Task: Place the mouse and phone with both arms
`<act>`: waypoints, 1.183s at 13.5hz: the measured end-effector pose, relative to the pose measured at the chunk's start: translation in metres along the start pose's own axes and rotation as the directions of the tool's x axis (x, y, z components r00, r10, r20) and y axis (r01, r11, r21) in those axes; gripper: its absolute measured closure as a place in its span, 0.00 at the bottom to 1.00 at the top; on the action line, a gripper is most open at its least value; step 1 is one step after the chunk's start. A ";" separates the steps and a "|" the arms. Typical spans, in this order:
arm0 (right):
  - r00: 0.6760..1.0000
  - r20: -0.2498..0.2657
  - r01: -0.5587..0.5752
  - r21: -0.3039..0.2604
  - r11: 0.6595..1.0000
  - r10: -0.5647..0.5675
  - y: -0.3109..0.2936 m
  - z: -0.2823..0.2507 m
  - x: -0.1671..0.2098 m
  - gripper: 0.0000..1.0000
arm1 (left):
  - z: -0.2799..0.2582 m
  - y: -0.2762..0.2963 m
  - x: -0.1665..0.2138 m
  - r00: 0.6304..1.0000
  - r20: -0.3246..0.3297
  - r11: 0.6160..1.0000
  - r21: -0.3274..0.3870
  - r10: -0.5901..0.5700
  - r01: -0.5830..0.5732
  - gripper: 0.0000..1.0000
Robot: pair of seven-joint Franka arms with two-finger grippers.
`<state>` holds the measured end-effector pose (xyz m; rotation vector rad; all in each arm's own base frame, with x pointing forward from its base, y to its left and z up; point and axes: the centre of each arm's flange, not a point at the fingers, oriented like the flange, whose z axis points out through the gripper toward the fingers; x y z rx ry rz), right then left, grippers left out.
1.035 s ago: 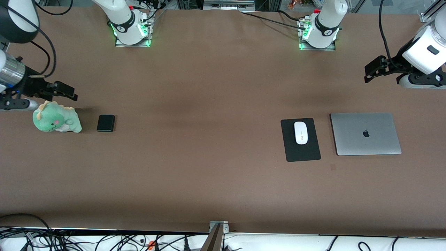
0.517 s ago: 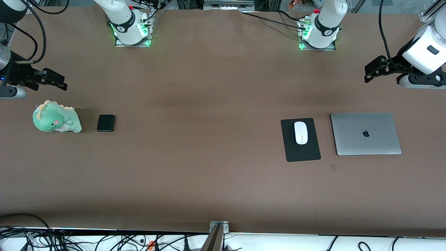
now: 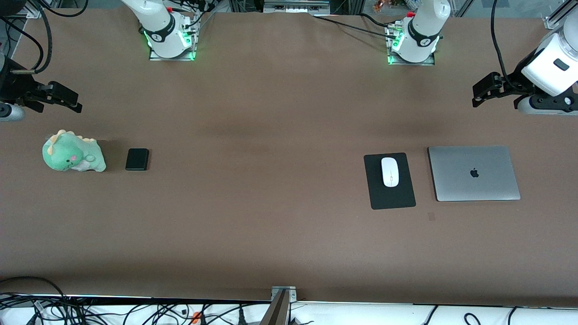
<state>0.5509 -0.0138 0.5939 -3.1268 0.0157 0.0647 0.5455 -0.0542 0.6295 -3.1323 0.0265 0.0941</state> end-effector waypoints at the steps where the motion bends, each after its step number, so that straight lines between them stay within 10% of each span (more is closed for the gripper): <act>1: 1.000 -0.001 -0.002 -0.001 1.000 0.002 0.001 0.000 0.000 0.00 | 0.000 0.000 0.000 1.000 0.000 1.000 0.000 0.000 0.000 0.00; 16: 0.999 -0.033 -0.005 -0.005 1.000 0.005 0.002 -0.008 0.003 0.00 | 0.000 0.000 0.000 1.000 0.000 1.000 0.000 0.000 0.000 0.00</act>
